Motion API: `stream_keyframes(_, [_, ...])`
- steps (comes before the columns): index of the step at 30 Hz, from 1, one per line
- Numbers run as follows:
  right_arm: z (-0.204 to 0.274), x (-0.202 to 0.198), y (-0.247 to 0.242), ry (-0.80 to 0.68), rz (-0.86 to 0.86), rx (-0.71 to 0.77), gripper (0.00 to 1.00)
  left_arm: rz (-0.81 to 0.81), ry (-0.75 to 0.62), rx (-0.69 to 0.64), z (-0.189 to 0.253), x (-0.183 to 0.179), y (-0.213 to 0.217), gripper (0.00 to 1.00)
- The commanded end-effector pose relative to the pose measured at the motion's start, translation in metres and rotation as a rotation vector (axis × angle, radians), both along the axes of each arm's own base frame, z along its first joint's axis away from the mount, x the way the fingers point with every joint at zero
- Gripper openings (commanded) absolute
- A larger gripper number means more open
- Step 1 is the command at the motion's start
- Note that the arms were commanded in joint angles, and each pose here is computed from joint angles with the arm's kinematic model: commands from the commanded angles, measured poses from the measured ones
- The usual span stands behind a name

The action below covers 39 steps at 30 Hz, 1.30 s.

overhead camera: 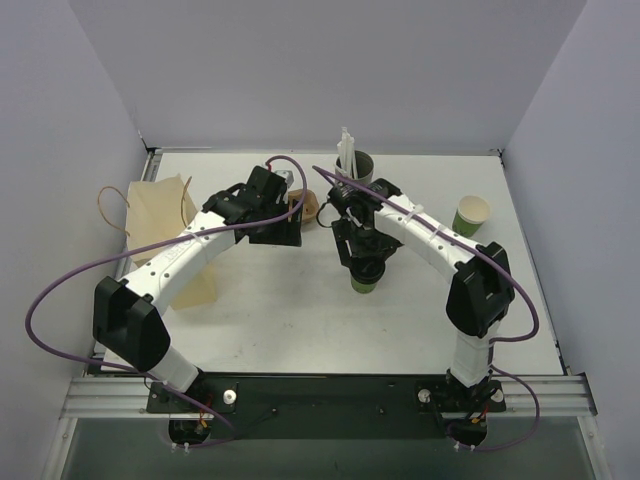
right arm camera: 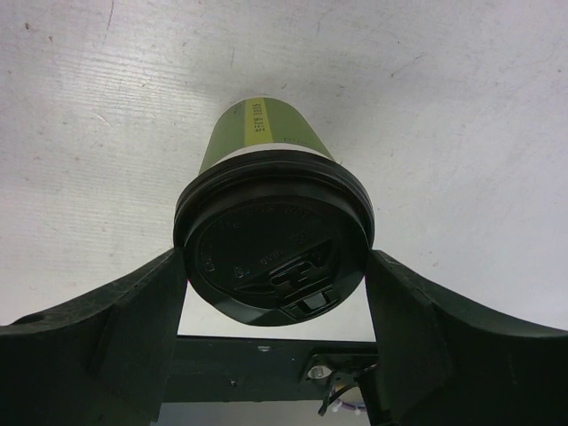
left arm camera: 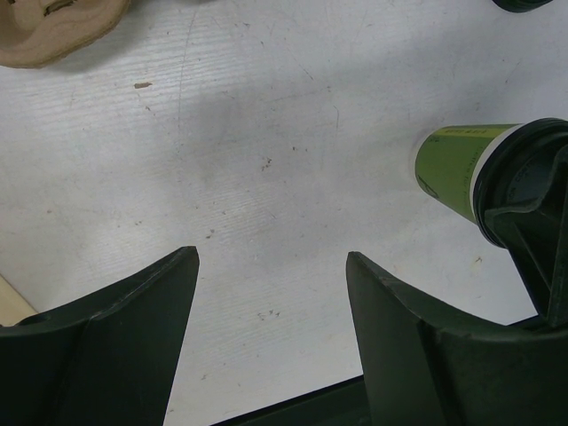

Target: Pack the takeout coffee

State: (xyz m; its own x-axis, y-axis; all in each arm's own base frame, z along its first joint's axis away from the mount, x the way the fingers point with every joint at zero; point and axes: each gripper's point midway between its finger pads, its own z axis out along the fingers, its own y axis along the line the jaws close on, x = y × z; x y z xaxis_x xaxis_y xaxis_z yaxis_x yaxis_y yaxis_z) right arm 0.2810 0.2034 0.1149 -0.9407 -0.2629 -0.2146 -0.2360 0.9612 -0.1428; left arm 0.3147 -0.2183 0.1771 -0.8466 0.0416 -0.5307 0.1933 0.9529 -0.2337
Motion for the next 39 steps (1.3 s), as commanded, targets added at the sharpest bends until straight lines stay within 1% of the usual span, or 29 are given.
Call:
stream_keyframes(1, [-0.063, -0.043, -0.03, 0.233, 0.019, -0.198, 0.69, 0.006, -0.038, -0.039, 0.01, 0.008, -0.003, 0.78])
stream_keyframes(5, [-0.073, -0.047, -0.037, 0.244, 0.022, -0.256, 0.69, 0.008, -0.036, -0.037, 0.008, 0.009, -0.003, 0.78])
stream_keyframes(16, [-0.094, -0.06, -0.037, 0.279, 0.012, -0.245, 0.7, 0.004, -0.035, -0.031, 0.008, 0.013, -0.003, 0.78])
stream_keyframes(28, [-0.112, -0.071, -0.056, 0.306, -0.002, -0.33, 0.7, 0.004, -0.034, -0.026, 0.009, 0.014, -0.002, 0.78])
stream_keyframes(31, [-0.115, -0.072, -0.051, 0.307, -0.007, -0.303, 0.7, 0.001, -0.036, -0.026, 0.011, 0.015, -0.003, 0.78])
stream_keyframes(34, [-0.109, -0.067, -0.045, 0.274, -0.011, -0.265, 0.7, -0.001, -0.036, -0.023, 0.011, 0.015, -0.002, 0.78])
stream_keyframes(38, [-0.086, -0.049, -0.033, 0.197, -0.016, -0.201, 0.75, -0.002, -0.042, -0.025, 0.015, 0.017, -0.003, 0.78])
stream_keyframes(39, [-0.077, -0.04, -0.027, 0.169, -0.02, -0.175, 0.76, -0.003, -0.041, -0.023, 0.015, 0.017, -0.003, 0.78])
